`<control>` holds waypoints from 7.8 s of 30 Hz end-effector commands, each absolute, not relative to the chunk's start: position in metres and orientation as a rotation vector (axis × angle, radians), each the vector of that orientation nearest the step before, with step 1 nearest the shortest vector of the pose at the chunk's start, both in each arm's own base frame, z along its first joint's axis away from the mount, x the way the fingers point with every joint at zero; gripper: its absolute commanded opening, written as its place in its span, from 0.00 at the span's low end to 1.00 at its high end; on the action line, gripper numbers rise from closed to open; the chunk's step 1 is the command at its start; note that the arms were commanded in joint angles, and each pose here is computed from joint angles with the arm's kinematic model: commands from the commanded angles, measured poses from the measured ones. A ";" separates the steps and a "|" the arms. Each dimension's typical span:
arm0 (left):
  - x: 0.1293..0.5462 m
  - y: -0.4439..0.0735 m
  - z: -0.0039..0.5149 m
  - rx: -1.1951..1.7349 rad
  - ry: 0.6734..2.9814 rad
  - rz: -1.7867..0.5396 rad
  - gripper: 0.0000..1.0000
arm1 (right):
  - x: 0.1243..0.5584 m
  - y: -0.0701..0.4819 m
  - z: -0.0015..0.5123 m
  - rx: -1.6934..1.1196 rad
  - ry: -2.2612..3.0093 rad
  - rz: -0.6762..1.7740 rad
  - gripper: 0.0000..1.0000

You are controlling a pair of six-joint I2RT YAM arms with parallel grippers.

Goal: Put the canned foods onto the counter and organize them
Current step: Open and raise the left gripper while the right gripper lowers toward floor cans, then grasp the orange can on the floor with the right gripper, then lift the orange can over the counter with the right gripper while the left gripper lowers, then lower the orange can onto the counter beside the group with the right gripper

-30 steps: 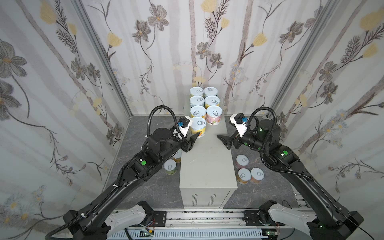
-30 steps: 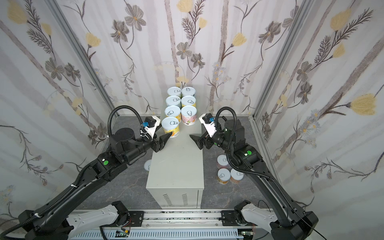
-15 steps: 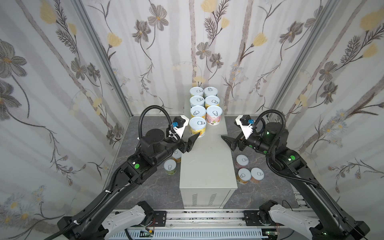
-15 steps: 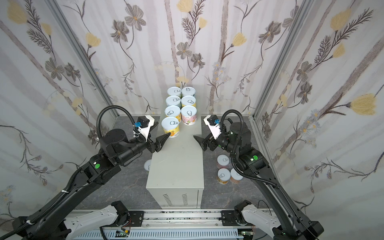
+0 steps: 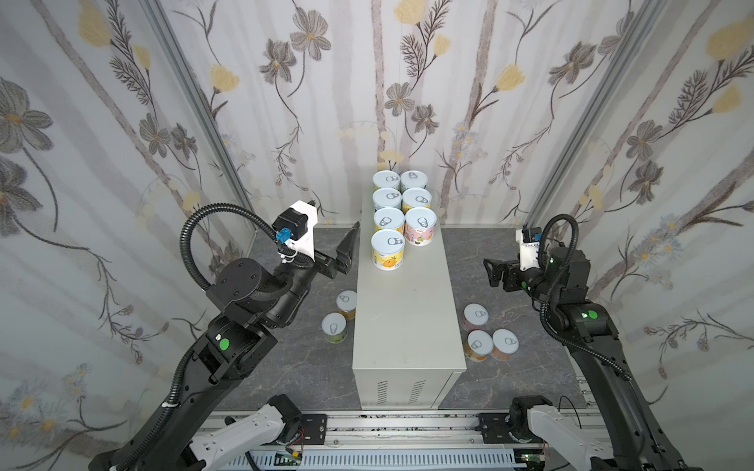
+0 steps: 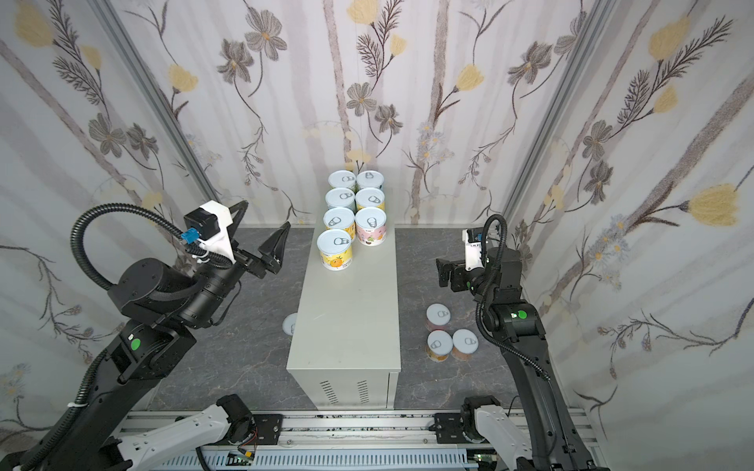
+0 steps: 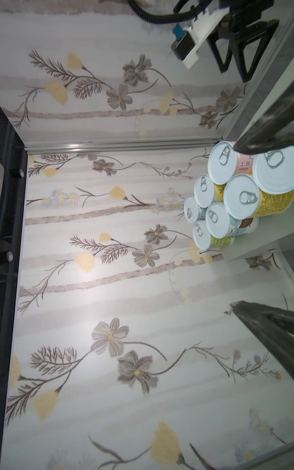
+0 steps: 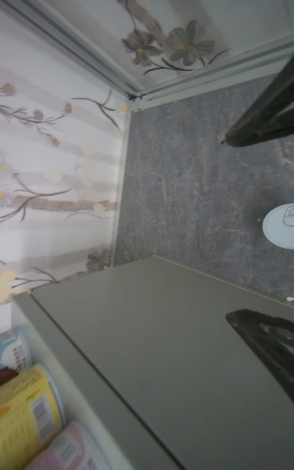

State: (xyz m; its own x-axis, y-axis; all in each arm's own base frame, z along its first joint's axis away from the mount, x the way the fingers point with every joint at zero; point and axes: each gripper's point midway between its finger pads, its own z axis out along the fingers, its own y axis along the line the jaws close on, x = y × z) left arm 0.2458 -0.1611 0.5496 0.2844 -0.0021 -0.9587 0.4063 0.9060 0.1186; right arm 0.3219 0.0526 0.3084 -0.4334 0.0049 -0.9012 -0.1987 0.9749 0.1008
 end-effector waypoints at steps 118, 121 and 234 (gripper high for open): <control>0.187 -0.228 0.497 1.169 1.215 -0.691 1.00 | 0.223 0.219 0.410 -0.363 2.314 0.435 0.46; 0.181 -0.233 0.484 1.186 1.254 -0.708 1.00 | 0.217 0.229 0.408 -0.402 2.321 0.454 0.49; 0.241 -0.227 0.412 0.684 1.477 -0.540 0.76 | 0.242 0.251 0.384 -0.703 1.908 0.539 0.65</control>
